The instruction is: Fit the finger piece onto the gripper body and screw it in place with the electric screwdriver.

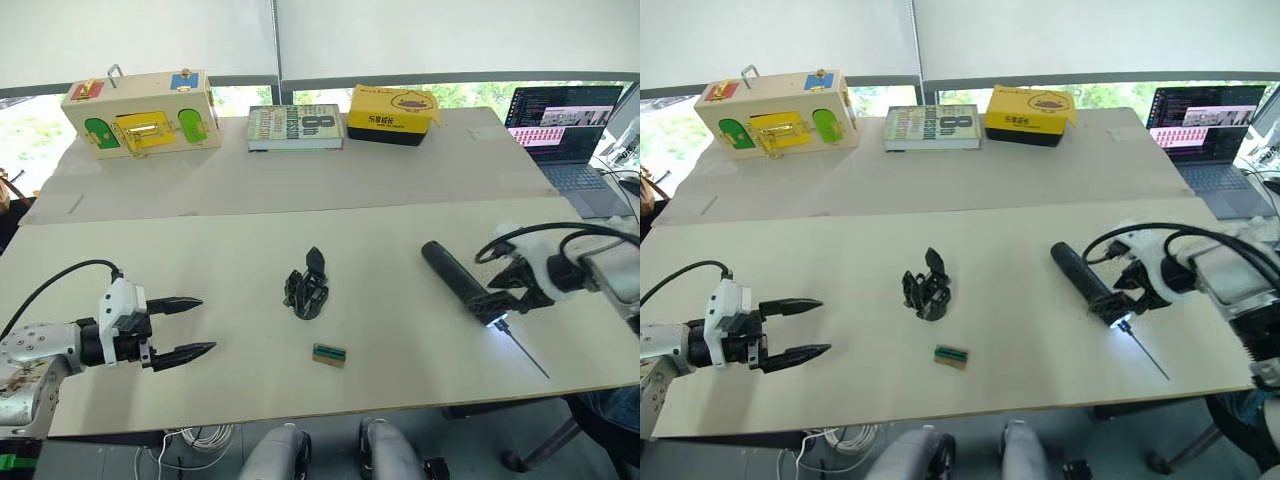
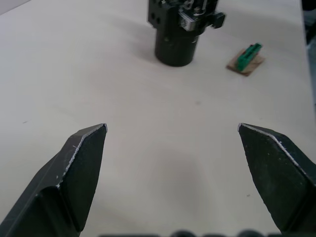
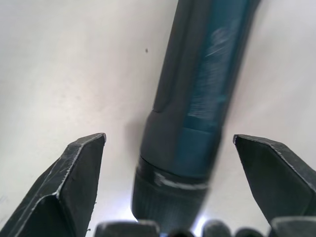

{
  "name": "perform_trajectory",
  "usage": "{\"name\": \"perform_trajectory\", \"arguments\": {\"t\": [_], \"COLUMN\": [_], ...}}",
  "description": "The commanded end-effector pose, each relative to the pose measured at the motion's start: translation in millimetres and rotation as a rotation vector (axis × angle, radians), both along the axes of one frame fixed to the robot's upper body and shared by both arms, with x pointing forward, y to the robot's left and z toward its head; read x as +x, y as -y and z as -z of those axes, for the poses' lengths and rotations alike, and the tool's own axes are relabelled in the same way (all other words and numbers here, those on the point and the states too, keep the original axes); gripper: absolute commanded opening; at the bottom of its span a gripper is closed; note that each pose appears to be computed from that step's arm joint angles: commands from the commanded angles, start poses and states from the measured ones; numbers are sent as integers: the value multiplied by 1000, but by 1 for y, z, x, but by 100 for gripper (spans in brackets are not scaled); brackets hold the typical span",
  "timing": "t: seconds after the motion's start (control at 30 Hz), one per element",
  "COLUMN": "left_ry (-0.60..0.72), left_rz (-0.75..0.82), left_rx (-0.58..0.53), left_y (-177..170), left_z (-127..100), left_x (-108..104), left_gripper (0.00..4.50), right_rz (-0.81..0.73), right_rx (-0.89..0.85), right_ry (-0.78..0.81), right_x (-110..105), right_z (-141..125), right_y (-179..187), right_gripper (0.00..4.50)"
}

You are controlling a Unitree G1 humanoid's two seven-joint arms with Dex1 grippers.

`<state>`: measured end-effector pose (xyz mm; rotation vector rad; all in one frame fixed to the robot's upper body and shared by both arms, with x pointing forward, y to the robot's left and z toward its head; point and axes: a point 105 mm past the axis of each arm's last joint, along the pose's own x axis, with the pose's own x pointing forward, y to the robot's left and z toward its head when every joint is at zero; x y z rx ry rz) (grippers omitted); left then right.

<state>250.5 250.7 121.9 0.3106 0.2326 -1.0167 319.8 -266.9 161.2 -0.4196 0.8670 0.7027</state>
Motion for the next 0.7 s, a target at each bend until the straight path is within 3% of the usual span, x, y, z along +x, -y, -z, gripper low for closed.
{"name": "perform_trajectory", "arguments": {"t": [0.03,0.1,0.2,0.37,0.53,0.7], "left_ry": [82,101,125,160,176,198], "left_rz": [-67,-96,-146,-239,-321,-338], "left_rx": [92,121,141,168,191,181], "left_y": [-21,-32,-42,-52,-59,-58], "left_z": [-6,-3,2,10,14,11], "left_x": [-1,-7,-15,-28,-38,-41], "left_gripper": [450,450,450,450,450,450], "right_rz": [-292,-472,-548,-800,-871,-837], "right_rx": [158,265,262,324,306,311], "right_ry": [243,380,536,649,664,722], "right_x": [-14,-31,-38,-72,-91,-88], "right_z": [-59,-77,-81,-64,-34,-31], "right_y": [-18,-27,-24,-36,-41,-39], "right_gripper": [439,439,439,439,439,439]}}
